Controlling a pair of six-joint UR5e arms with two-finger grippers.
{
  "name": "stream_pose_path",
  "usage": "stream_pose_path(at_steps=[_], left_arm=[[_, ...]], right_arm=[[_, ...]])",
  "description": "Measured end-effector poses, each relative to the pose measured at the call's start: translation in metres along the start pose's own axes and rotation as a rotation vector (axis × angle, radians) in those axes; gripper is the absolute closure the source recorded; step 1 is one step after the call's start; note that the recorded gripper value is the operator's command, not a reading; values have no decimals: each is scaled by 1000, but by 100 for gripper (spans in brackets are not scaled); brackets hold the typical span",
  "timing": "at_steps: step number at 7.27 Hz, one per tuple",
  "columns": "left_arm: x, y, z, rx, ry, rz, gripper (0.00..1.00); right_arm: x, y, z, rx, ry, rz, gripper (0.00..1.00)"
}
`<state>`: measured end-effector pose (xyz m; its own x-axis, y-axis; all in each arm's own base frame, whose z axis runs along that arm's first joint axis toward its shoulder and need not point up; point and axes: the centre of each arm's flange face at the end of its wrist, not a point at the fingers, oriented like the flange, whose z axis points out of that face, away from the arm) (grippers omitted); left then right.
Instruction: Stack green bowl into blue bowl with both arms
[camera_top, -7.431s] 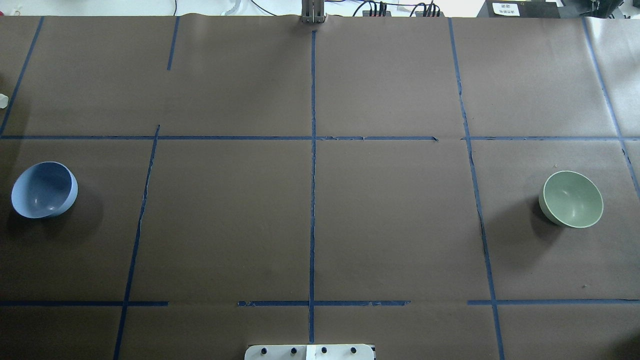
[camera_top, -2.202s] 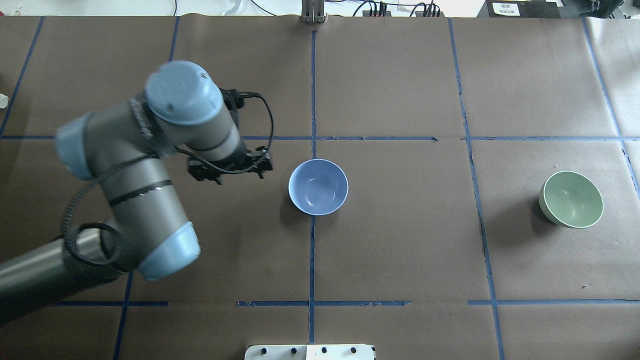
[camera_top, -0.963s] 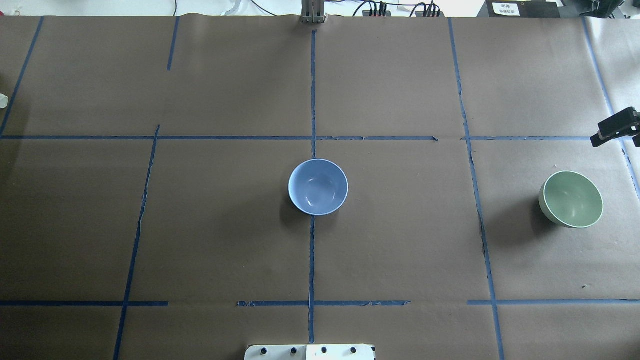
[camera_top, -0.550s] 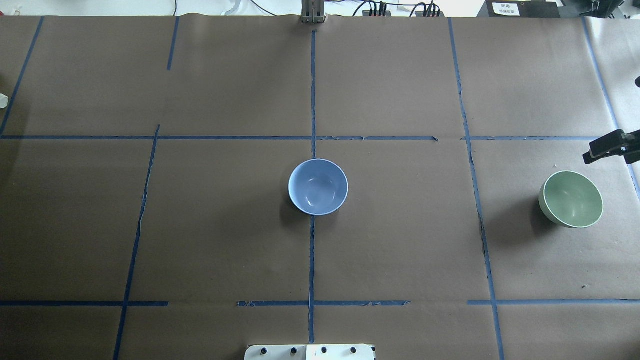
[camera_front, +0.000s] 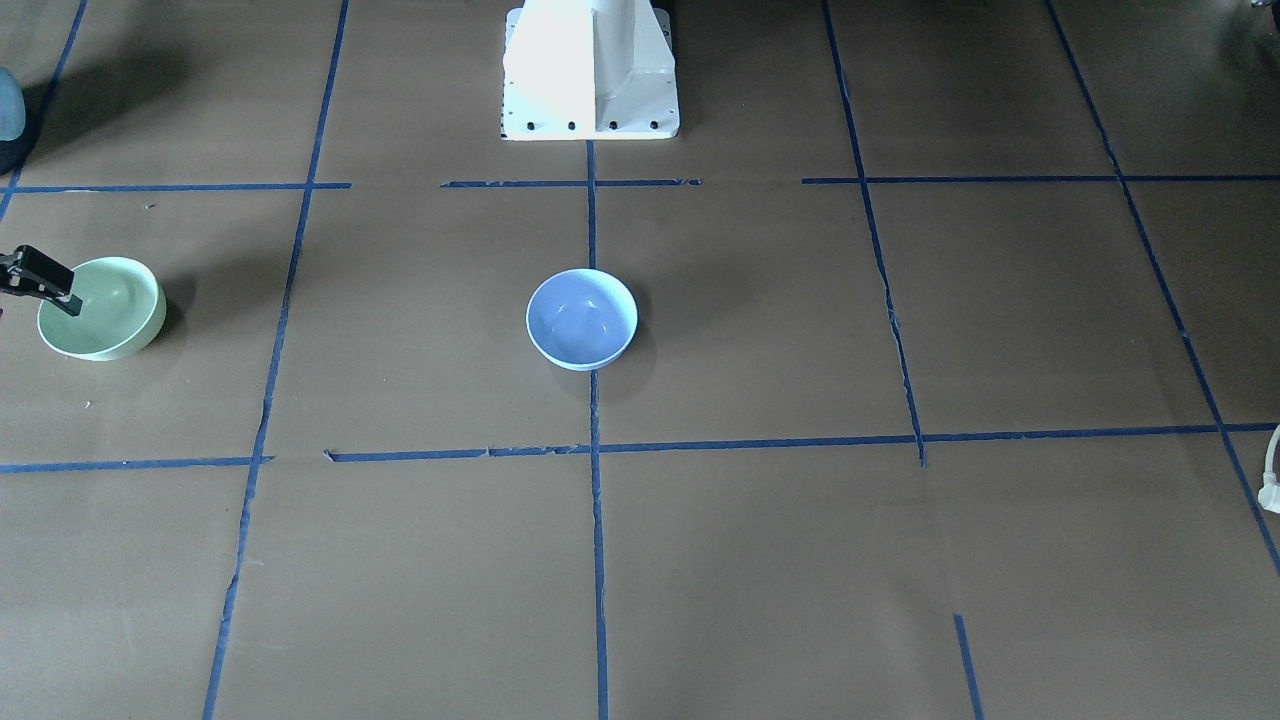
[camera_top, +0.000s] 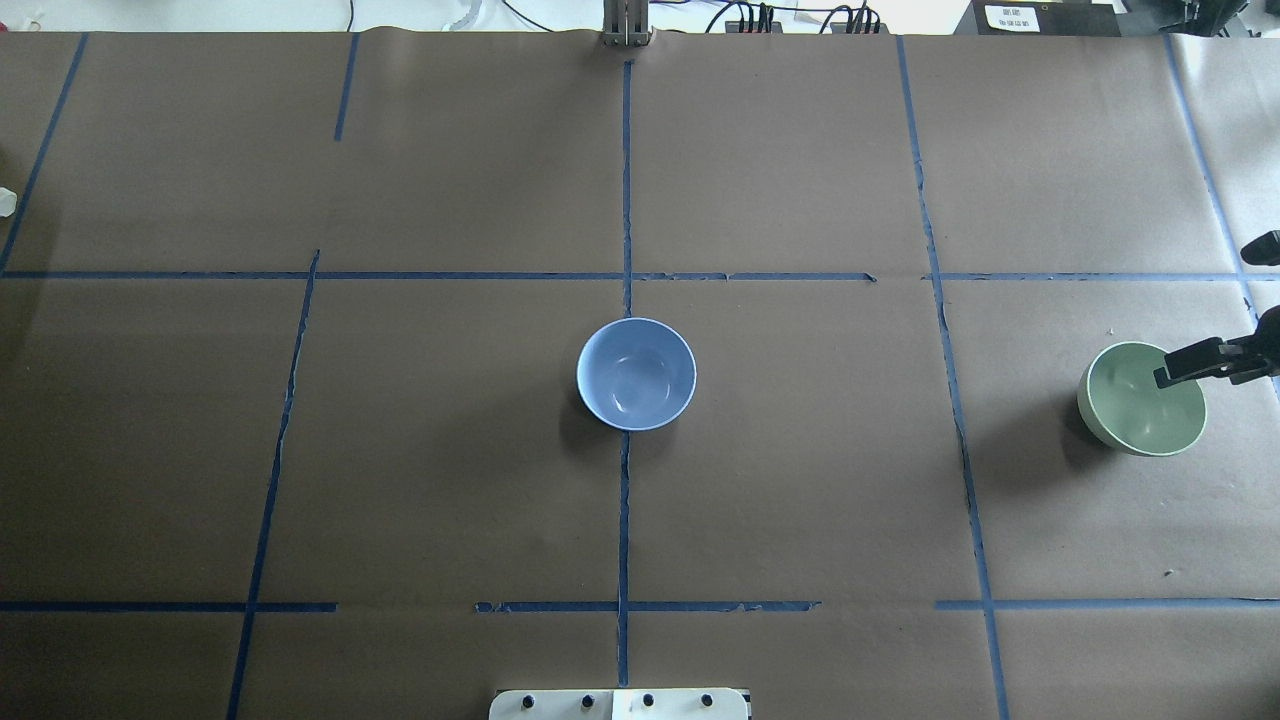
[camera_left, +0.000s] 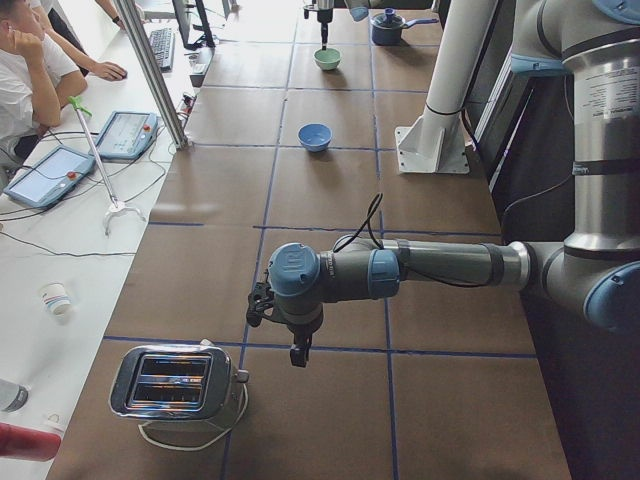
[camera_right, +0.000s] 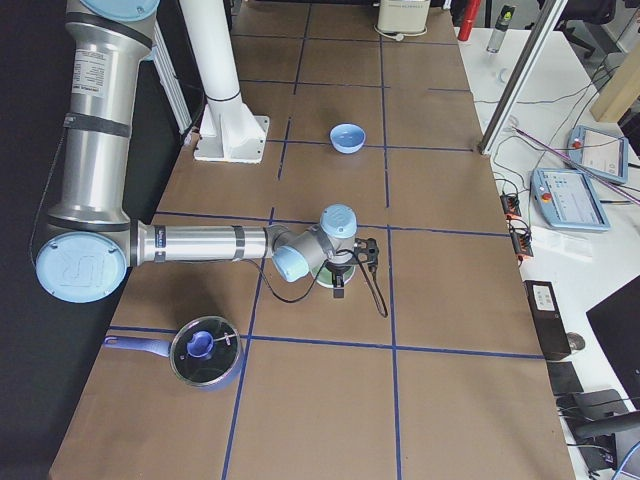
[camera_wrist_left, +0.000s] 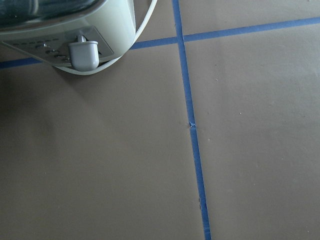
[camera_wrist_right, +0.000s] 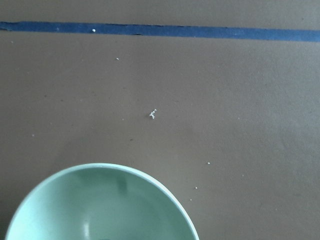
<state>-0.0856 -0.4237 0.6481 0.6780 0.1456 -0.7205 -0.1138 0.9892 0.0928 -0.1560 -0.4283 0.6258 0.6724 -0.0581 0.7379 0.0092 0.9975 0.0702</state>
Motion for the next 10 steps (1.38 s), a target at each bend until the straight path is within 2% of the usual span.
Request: stream_pose_path(at_steps=[1,2,7,9,10], left_arm=[[0,0,0,1,0,1,0],[0,0,0,1,0,1,0],[1,-1,-1,3,-1,3,0],[1,-1,-1,4,-1,3,0],[1,-1,-2,4,-1,2,0]], right_arm=[[-4,4,11,-8,2,2,97],[-8,6,14,-11,-2,3,100],[-21,8,2,1,-26,-10,100],[-54,0,-22,-5,-85,-9,100],[-98,-22,-48,-3,-128,41,100]])
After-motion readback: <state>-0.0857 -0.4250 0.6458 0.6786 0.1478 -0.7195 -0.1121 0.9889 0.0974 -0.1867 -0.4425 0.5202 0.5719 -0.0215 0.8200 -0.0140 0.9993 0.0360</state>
